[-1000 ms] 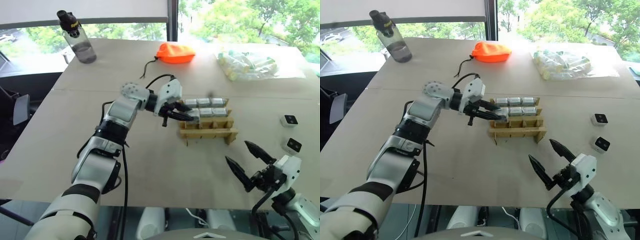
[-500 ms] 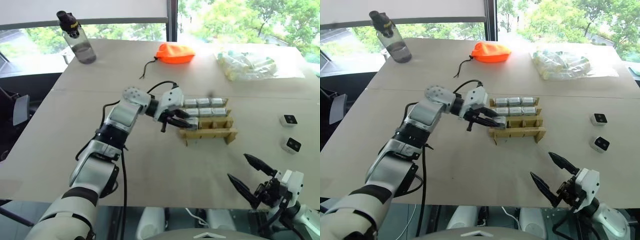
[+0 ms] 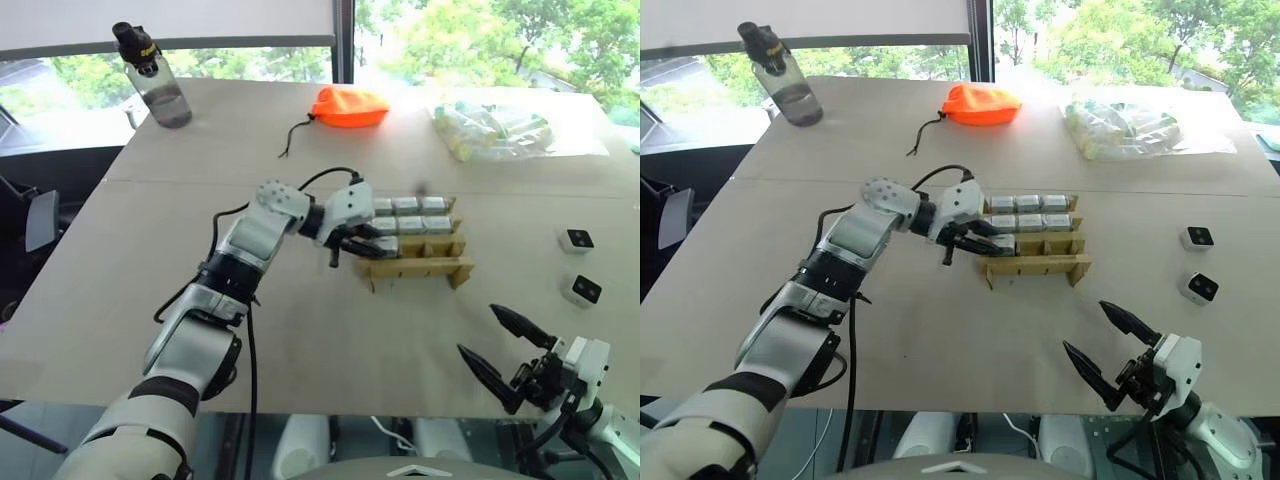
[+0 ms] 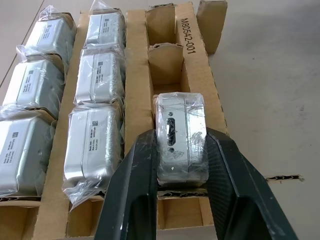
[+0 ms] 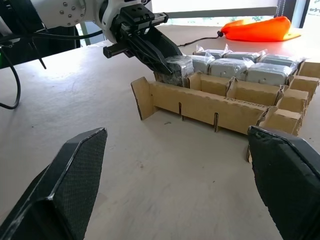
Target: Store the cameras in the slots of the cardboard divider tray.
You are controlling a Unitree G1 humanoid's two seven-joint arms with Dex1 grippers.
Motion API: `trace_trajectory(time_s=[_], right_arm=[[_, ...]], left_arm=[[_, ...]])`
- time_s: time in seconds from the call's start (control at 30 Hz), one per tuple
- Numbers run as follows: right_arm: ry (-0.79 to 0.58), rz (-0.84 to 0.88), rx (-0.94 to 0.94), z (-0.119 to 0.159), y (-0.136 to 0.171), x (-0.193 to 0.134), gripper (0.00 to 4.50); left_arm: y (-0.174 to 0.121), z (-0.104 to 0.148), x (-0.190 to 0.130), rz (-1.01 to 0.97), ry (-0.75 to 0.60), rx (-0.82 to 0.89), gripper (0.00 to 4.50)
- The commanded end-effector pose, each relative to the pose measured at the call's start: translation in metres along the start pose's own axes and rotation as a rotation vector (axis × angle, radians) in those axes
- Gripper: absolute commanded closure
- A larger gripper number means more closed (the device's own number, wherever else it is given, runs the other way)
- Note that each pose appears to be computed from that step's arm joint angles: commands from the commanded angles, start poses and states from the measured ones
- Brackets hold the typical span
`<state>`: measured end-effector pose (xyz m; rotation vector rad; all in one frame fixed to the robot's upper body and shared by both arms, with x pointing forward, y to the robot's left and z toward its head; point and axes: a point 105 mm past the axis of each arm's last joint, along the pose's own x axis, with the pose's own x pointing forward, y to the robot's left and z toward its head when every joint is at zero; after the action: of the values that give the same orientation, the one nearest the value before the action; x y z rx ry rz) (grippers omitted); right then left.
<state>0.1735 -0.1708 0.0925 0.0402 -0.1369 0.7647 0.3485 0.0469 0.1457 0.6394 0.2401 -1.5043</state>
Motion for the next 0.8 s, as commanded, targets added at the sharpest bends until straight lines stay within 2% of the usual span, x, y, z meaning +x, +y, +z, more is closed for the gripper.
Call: trace_trajectory(time_s=[0.03,0.07,0.1,0.13,0.23,0.43,0.53,0.63,0.8], right_arm=[[-0.015,-0.013,-0.031,0.008,-0.004,-0.002,0.05],[-0.016,-0.012,-0.031,0.008,-0.004,-0.002,0.05],[-0.016,-0.012,-0.031,0.008,-0.004,-0.002,0.05],[-0.017,-0.012,-0.031,0.009,-0.004,-0.002,0.05],[-0.003,-0.029,-0.043,0.01,-0.009,-0.006,0.05],[0.025,-0.203,-0.105,0.014,-0.046,-0.027,0.05],[0.044,-0.335,-0.118,0.019,-0.08,-0.053,0.05],[0.162,-0.316,-0.16,0.018,-0.1,-0.079,0.05],[0.311,-0.323,-0.203,0.025,-0.14,-0.097,0.05]], left_arm=[[-0.011,0.003,0.001,-0.049,0.002,0.023,2.72],[-0.015,0.002,-0.001,-0.065,0.021,0.031,2.34],[-0.016,0.003,-0.001,-0.065,0.021,0.026,1.72],[-0.016,0.003,-0.002,-0.063,0.02,0.021,1.48],[-0.008,0.02,-0.005,0.006,-0.032,-0.016,0.08],[-0.009,0.045,-0.025,0.049,-0.14,-0.031,0.02],[-0.033,0.068,-0.043,-0.054,-0.326,-0.073,0.02],[-0.049,0.066,-0.057,-0.108,-0.358,-0.124,0.02],[-0.076,0.065,-0.077,-0.213,-0.403,-0.143,0.02]])
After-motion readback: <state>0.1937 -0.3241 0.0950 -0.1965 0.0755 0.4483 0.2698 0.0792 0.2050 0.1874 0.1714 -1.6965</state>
